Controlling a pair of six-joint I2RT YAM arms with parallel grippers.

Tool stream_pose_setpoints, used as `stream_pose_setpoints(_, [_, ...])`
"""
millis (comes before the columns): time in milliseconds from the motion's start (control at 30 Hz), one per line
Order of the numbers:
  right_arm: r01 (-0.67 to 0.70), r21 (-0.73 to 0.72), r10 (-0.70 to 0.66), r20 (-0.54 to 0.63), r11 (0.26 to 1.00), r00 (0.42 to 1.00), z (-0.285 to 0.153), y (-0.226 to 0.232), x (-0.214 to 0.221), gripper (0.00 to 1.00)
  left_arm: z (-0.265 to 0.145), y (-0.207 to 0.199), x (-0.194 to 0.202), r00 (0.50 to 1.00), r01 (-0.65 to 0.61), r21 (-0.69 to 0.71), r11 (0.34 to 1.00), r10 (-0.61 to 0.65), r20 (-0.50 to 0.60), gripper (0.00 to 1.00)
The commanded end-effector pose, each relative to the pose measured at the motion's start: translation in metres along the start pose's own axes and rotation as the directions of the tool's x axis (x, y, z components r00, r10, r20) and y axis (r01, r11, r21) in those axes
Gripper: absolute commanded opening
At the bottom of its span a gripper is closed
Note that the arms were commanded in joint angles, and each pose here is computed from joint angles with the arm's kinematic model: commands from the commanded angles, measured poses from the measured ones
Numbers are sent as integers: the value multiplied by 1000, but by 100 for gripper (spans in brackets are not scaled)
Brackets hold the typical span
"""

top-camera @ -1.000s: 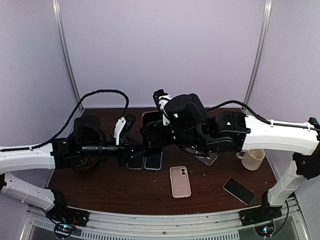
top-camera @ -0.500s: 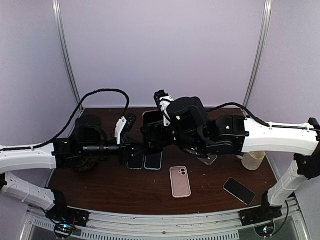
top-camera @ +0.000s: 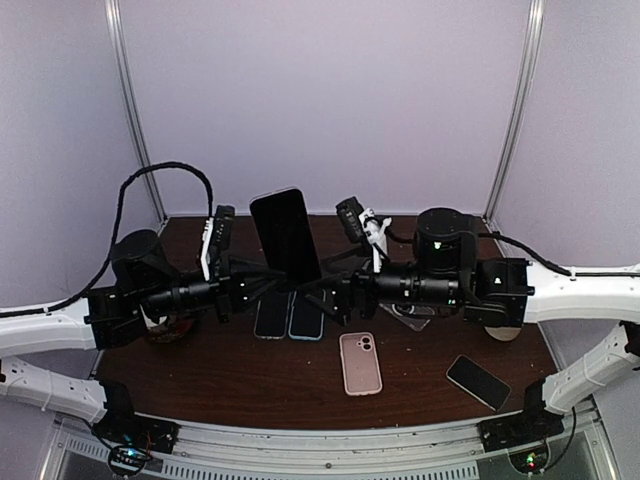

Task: Put the phone into the phone case
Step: Pass from the left arm to the right, then pass from the right arm to the left

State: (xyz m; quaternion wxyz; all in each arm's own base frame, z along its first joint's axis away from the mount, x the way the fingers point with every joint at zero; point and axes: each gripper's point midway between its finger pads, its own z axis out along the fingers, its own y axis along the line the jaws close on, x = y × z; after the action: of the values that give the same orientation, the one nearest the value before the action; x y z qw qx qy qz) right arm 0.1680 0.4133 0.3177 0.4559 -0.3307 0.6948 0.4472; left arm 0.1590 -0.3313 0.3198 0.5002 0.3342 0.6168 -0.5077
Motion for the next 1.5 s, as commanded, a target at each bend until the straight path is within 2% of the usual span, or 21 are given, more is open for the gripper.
stream_pose_setpoints(0, [62, -271, -47, 62, 961, 997, -6, 52, -19, 84, -10, -35, -41, 983, -56, 171, 984, 25, 180, 0])
stream_pose_setpoints(67, [64, -292, -50, 58, 954, 997, -6, 55, -19, 73, -10, -39, -41, 983, -59, 197, 979, 23, 181, 0])
stream_pose_setpoints(167, [61, -313, -45, 58, 948, 997, -6, 58, -20, 50, -10, -41, -39, 986, -65, 210, 975, 30, 165, 0])
stream_pose_setpoints(433, [32, -332, -27, 21, 943, 999, -5, 59, -18, 4, -7, -40, -32, 989, -62, 210, 976, 32, 144, 0])
stream_pose_setpoints(467, [34, -328, -30, 19, 944, 999, -7, 59, -19, 0, -7, -39, -30, 990, -60, 210, 976, 32, 137, 0])
stream_pose_setpoints(567, [42, -298, -41, 8, 954, 999, -13, 52, -18, 0, -10, -37, -24, 992, -62, 195, 979, 39, 120, 2])
stream_pose_setpoints(633, [53, -274, -59, -16, 960, 998, -19, 48, -16, 0, -12, -32, -15, 995, -68, 163, 984, 55, 84, 44])
stream_pose_setpoints(667, [62, -267, -73, -31, 962, 997, -21, 47, -15, 0, -13, -28, -11, 996, -77, 136, 988, 69, 65, 58])
stream_pose_setpoints(767, [66, -241, -115, -195, 968, 974, -29, 41, 12, 0, -20, -12, 6, 994, -102, 36, 994, 103, -39, 85])
stream_pose_setpoints(833, [63, -266, -145, -298, 962, 943, -36, 44, 28, 0, -26, -3, 12, 984, -142, -20, 990, 139, -111, 91])
stream_pose_setpoints(933, [51, -305, -192, -453, 951, 870, -51, 51, 52, 0, -35, -1, 21, 959, -183, -35, 983, 171, -225, 94])
stream_pose_setpoints(1067, [133, -290, -284, -577, 948, 766, -65, 44, 70, 0, -37, -25, 29, 937, -149, 109, 983, 176, -302, 92])
stream_pose_setpoints(1200, [190, -318, -356, -621, 929, 698, -68, 44, 73, 0, -32, -30, 30, 922, -109, 134, 985, 151, -358, 86])
stream_pose_setpoints(1367, [241, -336, -408, -633, 910, 658, -64, 41, 71, 0, -32, -43, 23, 917, -96, 199, 975, 164, -365, 85])
stream_pose_setpoints(1467, [254, -348, -426, -628, 902, 652, -62, 42, 67, 0, -30, -45, 29, 909, -92, 225, 970, 174, -380, 74])
